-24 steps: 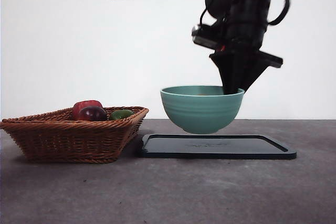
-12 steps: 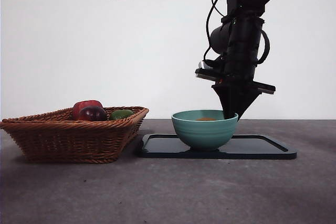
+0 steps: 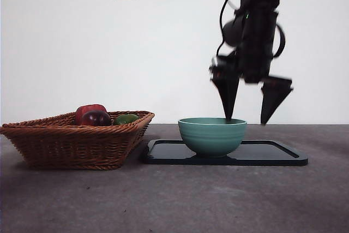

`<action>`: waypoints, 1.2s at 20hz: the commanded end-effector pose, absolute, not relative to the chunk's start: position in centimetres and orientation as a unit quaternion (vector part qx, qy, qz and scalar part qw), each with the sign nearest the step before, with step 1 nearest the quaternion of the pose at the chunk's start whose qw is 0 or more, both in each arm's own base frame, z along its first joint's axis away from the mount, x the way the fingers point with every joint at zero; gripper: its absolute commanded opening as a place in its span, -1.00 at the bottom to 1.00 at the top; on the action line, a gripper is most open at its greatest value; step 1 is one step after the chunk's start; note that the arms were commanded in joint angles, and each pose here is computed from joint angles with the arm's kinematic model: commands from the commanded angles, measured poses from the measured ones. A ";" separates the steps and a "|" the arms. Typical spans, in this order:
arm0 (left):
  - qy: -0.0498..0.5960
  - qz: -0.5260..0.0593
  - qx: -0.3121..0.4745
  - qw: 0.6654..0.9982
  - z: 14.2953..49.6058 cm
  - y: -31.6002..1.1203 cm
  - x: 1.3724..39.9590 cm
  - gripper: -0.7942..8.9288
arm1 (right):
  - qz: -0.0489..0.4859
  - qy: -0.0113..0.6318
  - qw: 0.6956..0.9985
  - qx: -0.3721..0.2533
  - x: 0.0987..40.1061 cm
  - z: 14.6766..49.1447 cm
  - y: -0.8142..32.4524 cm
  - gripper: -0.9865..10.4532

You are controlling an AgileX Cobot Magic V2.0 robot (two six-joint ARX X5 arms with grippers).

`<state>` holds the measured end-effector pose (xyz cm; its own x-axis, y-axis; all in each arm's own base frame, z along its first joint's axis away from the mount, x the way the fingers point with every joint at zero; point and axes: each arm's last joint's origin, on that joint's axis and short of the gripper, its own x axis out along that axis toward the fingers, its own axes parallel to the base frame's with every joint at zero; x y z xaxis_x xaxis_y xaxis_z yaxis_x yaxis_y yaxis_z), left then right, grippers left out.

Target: Pick up the wifruite, put it on the bowl, pick up the plate, put it on desk

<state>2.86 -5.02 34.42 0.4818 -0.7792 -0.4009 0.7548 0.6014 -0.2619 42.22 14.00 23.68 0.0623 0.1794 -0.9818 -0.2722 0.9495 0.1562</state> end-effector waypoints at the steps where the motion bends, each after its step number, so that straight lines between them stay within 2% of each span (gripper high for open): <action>1: 0.240 -0.453 -0.031 0.858 34.8 -5.0 2.7 0.39 | 0.159 0.625 0.763 -0.038 40.9 28.4 13.6 0.04; 2: 0.240 -0.453 -0.031 0.858 34.8 -5.0 2.7 0.39 | 0.160 0.612 0.773 -0.039 39.9 30.3 13.2 0.05; 4: 0.240 -0.454 -0.031 0.858 34.8 -5.0 2.7 0.39 | 0.166 0.580 0.797 -0.035 37.4 34.5 12.5 0.22; 7: 0.240 -0.453 -0.031 0.858 34.8 -5.0 2.7 0.39 | 0.176 0.533 0.827 -0.033 32.3 40.1 10.9 0.23; 10: 0.239 -0.454 -0.031 0.858 34.8 -5.0 2.8 0.39 | 0.183 0.494 0.849 -0.030 27.1 43.2 9.3 0.23; 14: 0.239 -0.454 -0.031 0.858 34.8 -5.0 2.8 0.39 | 0.187 0.475 0.859 -0.028 20.0 43.7 7.0 0.23; 17: 0.239 -0.454 -0.031 0.858 34.8 -5.0 2.8 0.39 | 0.206 0.432 0.878 -0.029 14.6 42.9 5.7 0.23; 19: 0.239 -0.454 -0.031 0.858 34.8 -5.0 2.8 0.39 | 0.224 0.407 0.885 -0.025 11.3 41.8 4.9 0.23; 24: 0.239 -0.454 -0.032 0.858 34.8 -5.0 2.8 0.39 | 0.275 0.384 0.882 0.013 4.8 37.9 2.7 0.23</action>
<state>2.85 -5.02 34.43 0.4821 -0.7797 -0.3995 0.7552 0.6010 -0.2618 4.80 2.70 37.52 0.5479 0.4820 -0.6837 -0.4772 0.8514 0.2178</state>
